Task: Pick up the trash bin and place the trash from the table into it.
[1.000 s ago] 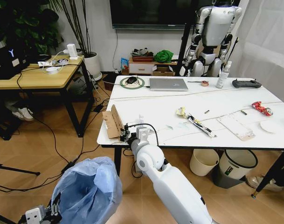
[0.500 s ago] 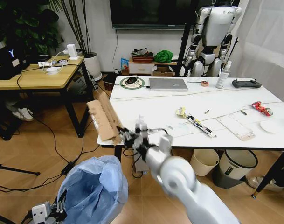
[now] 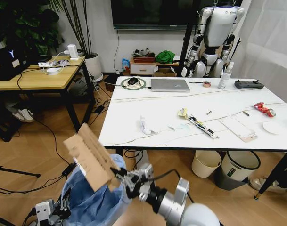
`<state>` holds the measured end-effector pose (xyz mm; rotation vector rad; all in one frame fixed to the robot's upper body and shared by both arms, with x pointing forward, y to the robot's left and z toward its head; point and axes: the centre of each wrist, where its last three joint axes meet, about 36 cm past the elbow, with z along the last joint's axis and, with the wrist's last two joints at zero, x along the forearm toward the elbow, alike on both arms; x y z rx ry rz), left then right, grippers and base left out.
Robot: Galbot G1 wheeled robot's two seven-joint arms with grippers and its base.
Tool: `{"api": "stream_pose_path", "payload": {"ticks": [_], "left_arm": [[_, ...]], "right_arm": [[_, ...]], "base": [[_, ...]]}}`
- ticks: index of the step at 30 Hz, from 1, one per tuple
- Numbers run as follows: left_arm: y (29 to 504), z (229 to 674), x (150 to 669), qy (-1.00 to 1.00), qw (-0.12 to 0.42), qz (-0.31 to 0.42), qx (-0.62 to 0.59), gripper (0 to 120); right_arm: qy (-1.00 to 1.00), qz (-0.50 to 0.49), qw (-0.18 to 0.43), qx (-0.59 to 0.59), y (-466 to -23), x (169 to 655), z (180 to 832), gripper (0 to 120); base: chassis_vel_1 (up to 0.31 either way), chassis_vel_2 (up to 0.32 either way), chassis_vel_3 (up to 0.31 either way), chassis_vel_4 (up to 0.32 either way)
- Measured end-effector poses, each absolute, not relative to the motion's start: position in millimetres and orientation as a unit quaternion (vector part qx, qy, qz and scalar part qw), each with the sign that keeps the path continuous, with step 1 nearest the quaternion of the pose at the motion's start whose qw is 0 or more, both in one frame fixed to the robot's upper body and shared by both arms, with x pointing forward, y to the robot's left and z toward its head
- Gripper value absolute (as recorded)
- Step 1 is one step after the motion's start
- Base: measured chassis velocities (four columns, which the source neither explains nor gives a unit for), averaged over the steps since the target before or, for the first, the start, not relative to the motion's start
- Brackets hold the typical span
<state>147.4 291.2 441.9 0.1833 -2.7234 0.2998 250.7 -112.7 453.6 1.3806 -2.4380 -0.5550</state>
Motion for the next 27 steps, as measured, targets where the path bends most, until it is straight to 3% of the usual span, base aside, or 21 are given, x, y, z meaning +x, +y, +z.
{"api": "stream_pose_path", "payload": {"ticks": [13, 16, 18, 24, 27], "left_arm": [[289, 443, 150, -0.971, 0.197, 0.118, 0.066, 1], [288, 445, 151, -0.971, 0.196, 0.12, 0.066, 1], [288, 445, 151, -0.971, 0.196, 0.121, 0.065, 1], [285, 446, 150, -0.97, 0.199, 0.124, 0.063, 1], [285, 445, 150, -0.97, 0.198, 0.125, 0.062, 1]], "right_arm": [[-0.836, -0.187, 0.155, 0.492, -100, 239, 436, 1], [-0.835, -0.19, 0.155, 0.492, -98, 240, 434, 14], [-0.836, -0.189, 0.154, 0.492, -97, 240, 434, 16], [-0.846, -0.189, 0.143, 0.478, -101, 249, 435, 44], [-0.852, -0.19, 0.132, 0.469, -102, 256, 439, 51]], "base": [[0.0, 0.0, 0.0, 0.0], [0.0, 0.0, 0.0, 0.0], [0.0, 0.0, 0.0, 0.0], [0.0, 0.0, 0.0, 0.0], [0.0, 0.0, 0.0, 0.0]]}}
